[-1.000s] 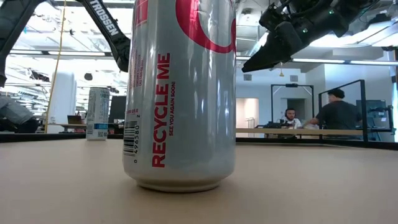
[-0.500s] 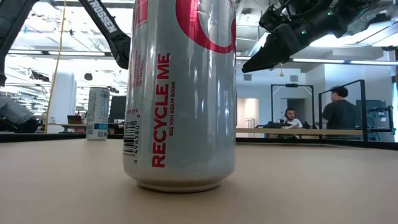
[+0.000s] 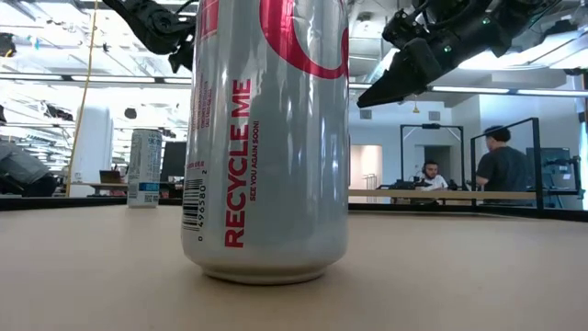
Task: Place canned beverage on shelf
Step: Put the top silver soda can on the shelf
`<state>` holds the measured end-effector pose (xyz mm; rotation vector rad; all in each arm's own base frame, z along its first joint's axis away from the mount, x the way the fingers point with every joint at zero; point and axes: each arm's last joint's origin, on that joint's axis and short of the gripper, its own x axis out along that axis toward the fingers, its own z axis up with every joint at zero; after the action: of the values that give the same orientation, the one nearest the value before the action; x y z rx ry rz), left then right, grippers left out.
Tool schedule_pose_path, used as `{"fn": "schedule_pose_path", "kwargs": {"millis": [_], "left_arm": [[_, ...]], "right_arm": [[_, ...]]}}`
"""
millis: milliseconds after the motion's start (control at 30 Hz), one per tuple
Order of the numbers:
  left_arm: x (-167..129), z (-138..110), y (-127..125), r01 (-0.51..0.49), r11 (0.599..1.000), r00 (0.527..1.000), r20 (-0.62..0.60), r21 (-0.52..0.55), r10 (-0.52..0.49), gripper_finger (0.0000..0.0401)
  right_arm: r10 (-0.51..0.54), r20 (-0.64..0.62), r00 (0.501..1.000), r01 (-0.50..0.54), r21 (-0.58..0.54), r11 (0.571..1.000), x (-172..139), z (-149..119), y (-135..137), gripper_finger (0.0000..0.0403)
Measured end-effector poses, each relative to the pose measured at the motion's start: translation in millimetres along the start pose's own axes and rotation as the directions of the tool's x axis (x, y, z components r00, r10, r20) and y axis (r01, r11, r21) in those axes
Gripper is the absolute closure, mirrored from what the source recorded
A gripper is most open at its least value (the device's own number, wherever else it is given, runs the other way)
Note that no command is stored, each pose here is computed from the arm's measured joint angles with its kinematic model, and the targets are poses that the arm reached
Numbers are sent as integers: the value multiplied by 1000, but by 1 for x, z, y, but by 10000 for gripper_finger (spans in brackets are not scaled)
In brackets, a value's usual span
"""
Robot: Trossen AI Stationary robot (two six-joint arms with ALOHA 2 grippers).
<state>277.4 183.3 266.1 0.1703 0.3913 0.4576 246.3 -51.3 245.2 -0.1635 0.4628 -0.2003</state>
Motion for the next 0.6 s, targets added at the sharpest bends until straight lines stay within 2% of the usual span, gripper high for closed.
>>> {"fn": "schedule_pose_path", "kwargs": {"millis": [100, 200, 433, 600], "left_arm": [[2, -4, 2, 43, 999, 999, -7, 28, -43, 389], [10, -13, 1, 77, 996, 996, -38, 41, -76, 356], [33, -30, -3, 86, 991, 995, -54, 102, -81, 240], [36, -27, -3, 42, 992, 999, -14, 116, -40, 159]], "right_arm": [[1, 1, 1000, -1, 0, 1000, 0, 0, 0, 72], [3, 0, 1000, -3, -1, 1000, 0, 0, 1, 72], [4, -10, 1000, -4, -1, 1000, 0, -1, 1, 72], [6, -18, 1000, -6, -5, 1000, 0, -2, 1, 72]]}}
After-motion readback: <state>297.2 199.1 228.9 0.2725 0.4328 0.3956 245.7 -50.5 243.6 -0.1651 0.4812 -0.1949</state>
